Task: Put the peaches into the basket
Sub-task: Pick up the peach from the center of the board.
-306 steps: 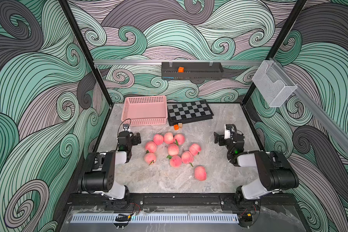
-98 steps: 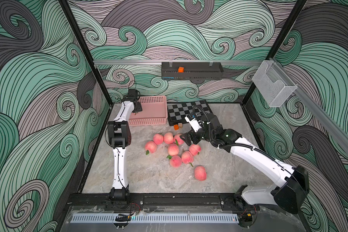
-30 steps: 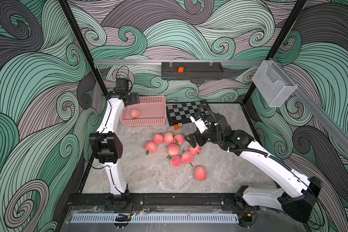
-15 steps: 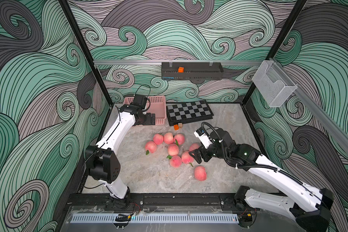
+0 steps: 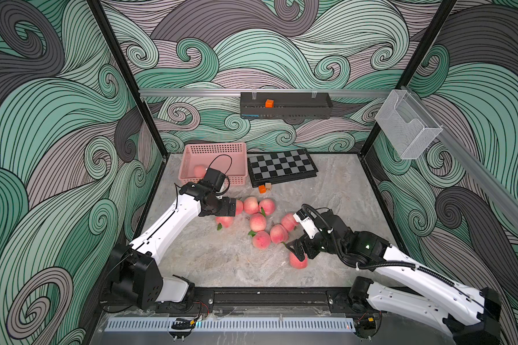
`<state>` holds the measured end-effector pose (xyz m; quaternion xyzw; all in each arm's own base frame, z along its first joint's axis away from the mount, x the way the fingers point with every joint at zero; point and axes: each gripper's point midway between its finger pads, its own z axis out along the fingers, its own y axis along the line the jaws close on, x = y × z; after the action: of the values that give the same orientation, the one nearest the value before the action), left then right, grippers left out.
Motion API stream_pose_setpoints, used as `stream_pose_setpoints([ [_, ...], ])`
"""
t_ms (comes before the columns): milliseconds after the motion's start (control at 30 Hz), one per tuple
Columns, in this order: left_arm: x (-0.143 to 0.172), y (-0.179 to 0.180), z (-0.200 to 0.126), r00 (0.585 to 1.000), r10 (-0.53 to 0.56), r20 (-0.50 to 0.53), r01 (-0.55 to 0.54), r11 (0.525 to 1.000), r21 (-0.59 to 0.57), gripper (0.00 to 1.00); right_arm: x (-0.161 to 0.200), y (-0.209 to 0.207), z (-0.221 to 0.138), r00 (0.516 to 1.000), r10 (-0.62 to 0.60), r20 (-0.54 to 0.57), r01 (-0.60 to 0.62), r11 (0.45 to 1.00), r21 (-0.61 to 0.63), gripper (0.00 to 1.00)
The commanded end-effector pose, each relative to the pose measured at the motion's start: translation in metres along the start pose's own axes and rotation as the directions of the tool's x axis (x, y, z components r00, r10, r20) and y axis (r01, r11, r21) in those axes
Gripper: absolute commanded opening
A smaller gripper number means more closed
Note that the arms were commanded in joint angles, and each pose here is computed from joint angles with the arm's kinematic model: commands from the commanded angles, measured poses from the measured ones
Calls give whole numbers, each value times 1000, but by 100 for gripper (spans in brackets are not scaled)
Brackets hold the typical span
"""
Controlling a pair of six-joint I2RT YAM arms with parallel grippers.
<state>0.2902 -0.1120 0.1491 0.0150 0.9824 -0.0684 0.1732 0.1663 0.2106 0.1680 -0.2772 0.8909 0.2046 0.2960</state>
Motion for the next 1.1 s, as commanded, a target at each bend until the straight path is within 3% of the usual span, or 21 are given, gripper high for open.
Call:
stream_pose_setpoints([
  [0, -2, 2, 2, 1000, -21, 23, 21, 1000, -7, 99, -11, 7, -3, 998, 10, 68, -9, 1000, -25, 99],
  [467, -10, 21, 44, 994, -28, -103, 10, 986, -169, 99, -29, 32, 18, 994, -68, 84, 78, 989, -122, 99],
  [1067, -4, 22, 82, 980, -44, -193, 9, 983, -183, 99, -59, 41, 34, 990, -101, 97, 115, 982, -149, 99],
])
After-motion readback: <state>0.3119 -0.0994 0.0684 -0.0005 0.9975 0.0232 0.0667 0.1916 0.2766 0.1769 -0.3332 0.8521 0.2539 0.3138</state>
